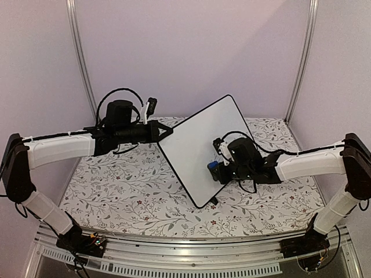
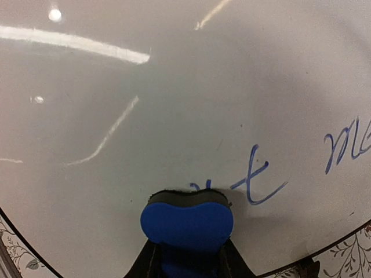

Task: Erase the whiteboard
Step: Erase the whiteboard at the center of the board.

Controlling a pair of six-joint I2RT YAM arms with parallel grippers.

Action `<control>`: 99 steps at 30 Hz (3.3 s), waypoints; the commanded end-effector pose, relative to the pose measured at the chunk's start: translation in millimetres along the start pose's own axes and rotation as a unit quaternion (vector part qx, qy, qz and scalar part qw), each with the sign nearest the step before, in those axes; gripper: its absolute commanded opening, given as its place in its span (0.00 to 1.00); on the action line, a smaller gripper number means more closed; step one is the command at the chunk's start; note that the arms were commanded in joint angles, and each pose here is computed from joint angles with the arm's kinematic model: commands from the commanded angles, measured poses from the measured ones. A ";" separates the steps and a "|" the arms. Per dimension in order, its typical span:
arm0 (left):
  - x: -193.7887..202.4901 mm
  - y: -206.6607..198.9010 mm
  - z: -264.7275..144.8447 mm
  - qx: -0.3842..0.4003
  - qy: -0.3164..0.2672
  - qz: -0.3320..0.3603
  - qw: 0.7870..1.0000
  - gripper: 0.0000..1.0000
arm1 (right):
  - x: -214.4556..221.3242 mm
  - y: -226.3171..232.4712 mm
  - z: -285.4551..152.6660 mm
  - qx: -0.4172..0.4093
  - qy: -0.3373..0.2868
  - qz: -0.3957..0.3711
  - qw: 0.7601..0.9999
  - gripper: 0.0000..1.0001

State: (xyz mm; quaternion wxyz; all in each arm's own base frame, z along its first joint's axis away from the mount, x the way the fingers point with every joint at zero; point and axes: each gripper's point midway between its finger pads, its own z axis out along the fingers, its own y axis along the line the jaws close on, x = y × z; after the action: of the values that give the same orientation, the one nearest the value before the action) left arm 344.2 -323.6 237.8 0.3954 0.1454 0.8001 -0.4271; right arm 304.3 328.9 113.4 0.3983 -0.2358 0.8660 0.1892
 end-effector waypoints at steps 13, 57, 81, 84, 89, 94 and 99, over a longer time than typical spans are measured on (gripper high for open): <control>13.7 -11.6 -1.3 0.023 0.024 0.017 0.999 0.00 | 38.2 -1.7 -3.6 -0.005 0.053 0.009 0.999 0.15; 11.9 -15.3 -3.5 0.027 0.021 0.020 0.999 0.00 | -25.1 -19.3 5.9 0.016 -0.002 -0.009 1.000 0.15; 11.9 -14.1 -3.0 0.026 0.021 0.019 0.999 0.00 | 32.4 -30.4 3.4 0.014 0.039 0.011 0.999 0.15; 11.6 -15.2 -3.4 0.027 0.021 0.020 0.999 0.00 | 8.2 -29.7 6.8 0.013 0.020 0.006 1.000 0.15; 10.2 -16.0 -4.6 0.028 0.019 0.020 0.999 0.00 | -19.1 -30.4 9.1 0.012 0.001 0.001 1.000 0.15; 9.7 -17.1 -5.3 0.029 0.018 0.021 0.999 0.00 | -5.9 -32.0 12.7 0.009 0.017 0.004 1.000 0.15; 9.0 -17.8 -6.0 0.030 0.017 0.021 0.999 0.00 | 34.4 -37.4 11.6 0.008 0.050 0.020 0.999 0.15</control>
State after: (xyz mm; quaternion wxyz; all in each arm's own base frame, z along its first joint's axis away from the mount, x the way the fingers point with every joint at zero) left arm 343.8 -322.8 238.2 0.3945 0.1440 0.8009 -0.4269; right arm 332.2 311.3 118.8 0.4034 -0.2231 0.8669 0.1896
